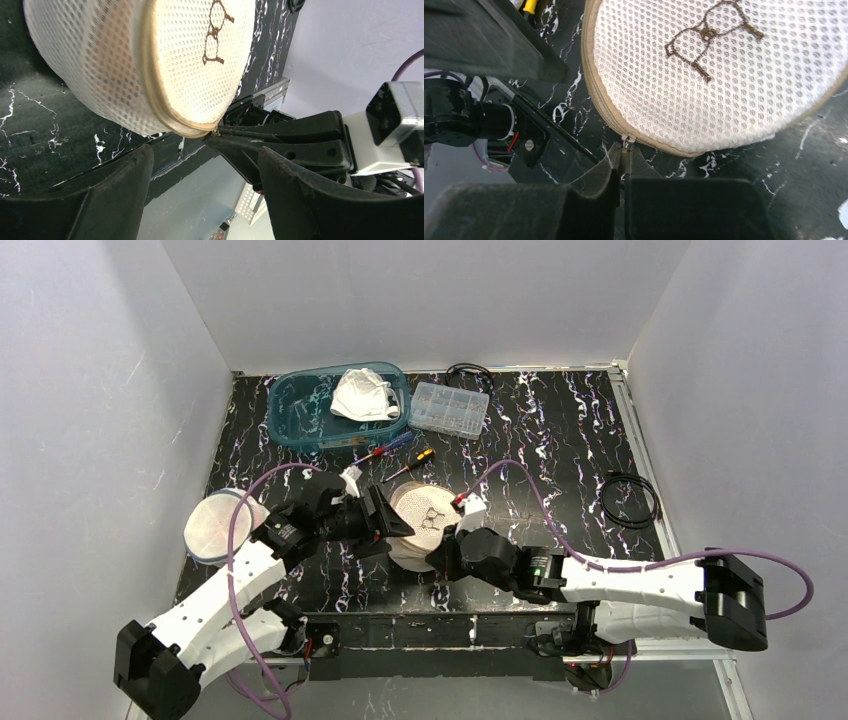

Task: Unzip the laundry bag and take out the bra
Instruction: Unzip the laundry bag at the center of the board.

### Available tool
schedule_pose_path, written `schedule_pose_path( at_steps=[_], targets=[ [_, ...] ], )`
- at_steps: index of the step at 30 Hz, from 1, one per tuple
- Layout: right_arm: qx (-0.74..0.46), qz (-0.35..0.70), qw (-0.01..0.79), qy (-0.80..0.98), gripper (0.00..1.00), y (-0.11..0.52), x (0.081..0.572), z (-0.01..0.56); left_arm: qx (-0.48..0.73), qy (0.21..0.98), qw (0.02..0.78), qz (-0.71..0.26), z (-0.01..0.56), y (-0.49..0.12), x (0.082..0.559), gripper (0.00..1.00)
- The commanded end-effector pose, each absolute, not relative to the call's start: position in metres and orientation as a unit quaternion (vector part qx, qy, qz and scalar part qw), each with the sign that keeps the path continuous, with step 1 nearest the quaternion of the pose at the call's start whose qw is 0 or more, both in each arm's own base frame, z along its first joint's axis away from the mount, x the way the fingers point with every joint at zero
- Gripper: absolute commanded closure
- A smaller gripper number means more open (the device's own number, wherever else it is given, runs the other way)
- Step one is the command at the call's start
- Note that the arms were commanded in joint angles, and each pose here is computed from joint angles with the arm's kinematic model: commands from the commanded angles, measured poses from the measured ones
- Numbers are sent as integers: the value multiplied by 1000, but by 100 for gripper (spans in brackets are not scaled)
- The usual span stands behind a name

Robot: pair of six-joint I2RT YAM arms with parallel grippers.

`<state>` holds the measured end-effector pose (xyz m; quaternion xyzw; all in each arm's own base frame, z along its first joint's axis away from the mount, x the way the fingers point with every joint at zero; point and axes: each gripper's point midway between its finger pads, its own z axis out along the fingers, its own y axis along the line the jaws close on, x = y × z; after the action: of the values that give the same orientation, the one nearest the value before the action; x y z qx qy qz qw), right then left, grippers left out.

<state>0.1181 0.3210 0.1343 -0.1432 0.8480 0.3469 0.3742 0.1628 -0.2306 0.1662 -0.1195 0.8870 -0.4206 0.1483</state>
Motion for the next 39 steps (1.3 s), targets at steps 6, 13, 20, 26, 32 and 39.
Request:
schedule_pose_path(
  at_steps=[6,13,20,26,32,39],
  targets=[
    [-163,411,383,811,99,368,117,177,-125,897,141,-399,157,-241,172,41],
    [-166,416,385,807,99,371,117,183,-126,908,139,-375,144,-241,180,48],
    [-157,403,389,813,99,358,119,178,-132,912,155,-356,143,-235,186,77],
    [-144,390,393,820,99,343,120,173,-144,914,154,-346,139,-233,188,99],
    [-135,371,395,830,99,330,122,164,-151,916,157,-336,137,-229,188,100],
    [-128,348,388,844,99,317,122,152,-158,919,161,-322,136,-222,188,100]
  ],
)
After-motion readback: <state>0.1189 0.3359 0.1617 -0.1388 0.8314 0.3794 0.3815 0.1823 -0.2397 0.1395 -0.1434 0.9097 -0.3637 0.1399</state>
